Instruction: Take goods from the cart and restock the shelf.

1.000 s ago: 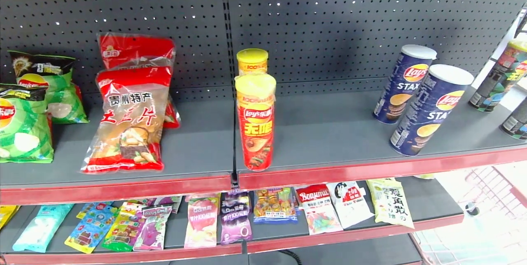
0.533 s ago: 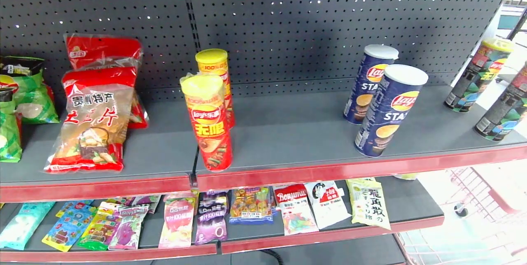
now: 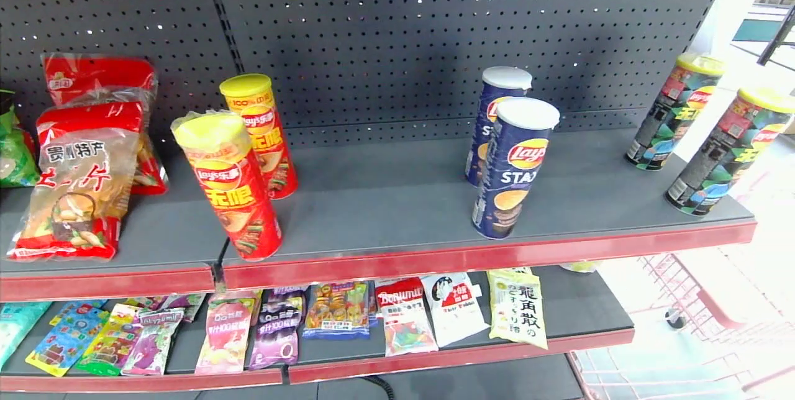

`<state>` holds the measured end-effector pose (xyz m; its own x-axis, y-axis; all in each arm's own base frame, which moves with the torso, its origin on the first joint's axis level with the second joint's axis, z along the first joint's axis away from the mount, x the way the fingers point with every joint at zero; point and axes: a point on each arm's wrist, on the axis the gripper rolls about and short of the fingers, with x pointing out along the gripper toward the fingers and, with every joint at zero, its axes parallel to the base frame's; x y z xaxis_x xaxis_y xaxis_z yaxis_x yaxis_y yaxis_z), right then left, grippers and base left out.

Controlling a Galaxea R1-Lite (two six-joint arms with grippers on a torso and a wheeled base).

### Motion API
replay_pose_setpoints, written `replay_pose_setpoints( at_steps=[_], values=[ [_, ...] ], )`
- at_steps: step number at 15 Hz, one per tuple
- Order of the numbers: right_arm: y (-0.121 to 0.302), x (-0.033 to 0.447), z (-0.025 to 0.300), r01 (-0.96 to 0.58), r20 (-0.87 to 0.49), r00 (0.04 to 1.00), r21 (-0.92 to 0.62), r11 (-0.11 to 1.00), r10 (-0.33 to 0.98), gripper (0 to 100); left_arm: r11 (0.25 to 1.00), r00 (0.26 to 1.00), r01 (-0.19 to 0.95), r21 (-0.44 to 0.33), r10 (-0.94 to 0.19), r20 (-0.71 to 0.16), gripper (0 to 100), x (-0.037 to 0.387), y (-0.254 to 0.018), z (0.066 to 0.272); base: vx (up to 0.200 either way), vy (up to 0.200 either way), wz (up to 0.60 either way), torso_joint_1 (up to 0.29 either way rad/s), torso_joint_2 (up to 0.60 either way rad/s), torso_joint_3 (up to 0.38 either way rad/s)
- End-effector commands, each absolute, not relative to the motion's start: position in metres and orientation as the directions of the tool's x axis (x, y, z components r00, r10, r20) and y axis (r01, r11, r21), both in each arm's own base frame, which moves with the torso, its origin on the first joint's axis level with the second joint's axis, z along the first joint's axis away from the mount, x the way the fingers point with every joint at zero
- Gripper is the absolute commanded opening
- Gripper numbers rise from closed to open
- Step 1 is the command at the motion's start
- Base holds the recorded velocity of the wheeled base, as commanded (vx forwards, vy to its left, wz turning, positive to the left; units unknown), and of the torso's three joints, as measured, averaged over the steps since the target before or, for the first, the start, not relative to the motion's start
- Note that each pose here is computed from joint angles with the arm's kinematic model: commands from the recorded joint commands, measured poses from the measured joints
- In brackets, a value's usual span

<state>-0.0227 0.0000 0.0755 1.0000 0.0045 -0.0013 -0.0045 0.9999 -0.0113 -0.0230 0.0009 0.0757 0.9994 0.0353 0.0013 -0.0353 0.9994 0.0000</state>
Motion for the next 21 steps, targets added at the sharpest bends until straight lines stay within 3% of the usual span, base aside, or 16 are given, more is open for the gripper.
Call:
replay_pose_setpoints(
  at_steps=[1,11,16,21],
  values=[
    [0.0000,-0.0226,0.0754,-0.005,-0.005,1.000,-0.011,1.000,0.005,100,0.999,0.999,-0.035,0.000,0.035,0.000,100,-0.0229,0.0009,0.0757,0.000,-0.200,0.00,0.002,0.00,-0.002],
    [-0.0001,-0.0227,0.0755,-0.003,-0.002,1.000,-0.012,1.000,0.003,100,0.999,0.999,-0.035,0.000,0.035,0.000,100,-0.0229,0.0009,0.0757,0.000,-0.200,0.00,0.000,0.00,0.004],
    [-0.0001,-0.0227,0.0755,-0.003,-0.002,1.000,-0.012,1.000,0.003,100,0.999,0.999,-0.037,0.000,0.037,0.000,100,-0.0229,0.0008,0.0757,0.000,0.000,0.00,0.000,0.00,0.000],
    [-0.0001,-0.0227,0.0755,-0.003,-0.002,1.000,-0.012,1.000,0.003,100,0.999,0.999,-0.035,0.000,0.035,0.000,100,-0.0229,0.0009,0.0757,0.000,0.000,0.36,0.002,0.01,0.004]
  ],
)
